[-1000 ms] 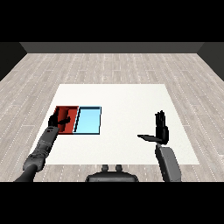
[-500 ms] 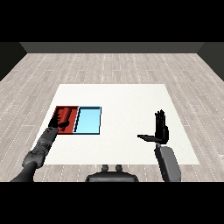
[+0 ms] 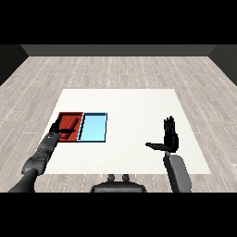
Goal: Pick the red can and put it in the red box
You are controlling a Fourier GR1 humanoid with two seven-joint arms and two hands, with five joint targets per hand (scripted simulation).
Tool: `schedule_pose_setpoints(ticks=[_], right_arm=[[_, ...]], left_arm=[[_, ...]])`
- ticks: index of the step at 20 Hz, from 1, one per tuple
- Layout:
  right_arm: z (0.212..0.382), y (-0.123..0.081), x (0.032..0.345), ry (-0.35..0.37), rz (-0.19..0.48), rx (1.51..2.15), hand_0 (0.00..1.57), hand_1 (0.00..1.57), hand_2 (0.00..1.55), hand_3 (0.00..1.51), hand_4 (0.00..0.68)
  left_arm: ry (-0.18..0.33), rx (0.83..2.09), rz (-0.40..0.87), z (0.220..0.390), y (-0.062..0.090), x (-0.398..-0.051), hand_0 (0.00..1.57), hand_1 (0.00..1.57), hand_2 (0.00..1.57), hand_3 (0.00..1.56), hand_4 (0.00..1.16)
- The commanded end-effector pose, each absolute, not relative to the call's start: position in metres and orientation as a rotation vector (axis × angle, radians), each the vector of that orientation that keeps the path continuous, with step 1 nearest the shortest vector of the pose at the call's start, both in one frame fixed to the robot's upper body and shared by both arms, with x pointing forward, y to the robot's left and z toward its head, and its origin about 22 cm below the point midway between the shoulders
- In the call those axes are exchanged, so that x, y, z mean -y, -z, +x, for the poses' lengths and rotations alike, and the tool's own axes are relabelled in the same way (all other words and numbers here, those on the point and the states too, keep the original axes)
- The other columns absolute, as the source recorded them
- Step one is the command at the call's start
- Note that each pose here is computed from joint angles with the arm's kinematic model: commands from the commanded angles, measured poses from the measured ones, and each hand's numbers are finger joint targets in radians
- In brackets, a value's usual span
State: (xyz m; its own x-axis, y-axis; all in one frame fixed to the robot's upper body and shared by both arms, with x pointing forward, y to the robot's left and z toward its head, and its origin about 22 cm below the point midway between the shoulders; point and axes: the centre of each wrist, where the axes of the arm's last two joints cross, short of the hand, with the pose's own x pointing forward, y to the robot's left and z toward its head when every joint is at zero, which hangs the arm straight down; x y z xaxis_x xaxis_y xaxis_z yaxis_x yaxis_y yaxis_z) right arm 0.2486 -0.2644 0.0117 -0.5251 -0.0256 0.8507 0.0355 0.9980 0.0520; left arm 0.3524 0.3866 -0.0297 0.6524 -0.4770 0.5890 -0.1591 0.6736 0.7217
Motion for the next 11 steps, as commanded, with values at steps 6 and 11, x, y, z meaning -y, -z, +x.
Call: schedule_pose_setpoints(ticks=[6, 11], right_arm=[[0.249, -0.016, 0.263, 0.069, 0.065, 2.14, 0.0, 0.0, 0.0, 0.0, 0.0], [0.243, -0.014, 0.255, 0.039, 0.064, 2.136, 0.0, 0.0, 0.0, 0.0, 0.0]], left_arm=[[-0.205, 1.596, 0.653, 0.384, -0.007, -0.361, 0.0, 0.0, 0.0, 0.0, 0.0], [-0.189, 1.926, 0.446, 0.387, -0.013, -0.337, 0.0, 0.0, 0.0, 0.0, 0.0]])
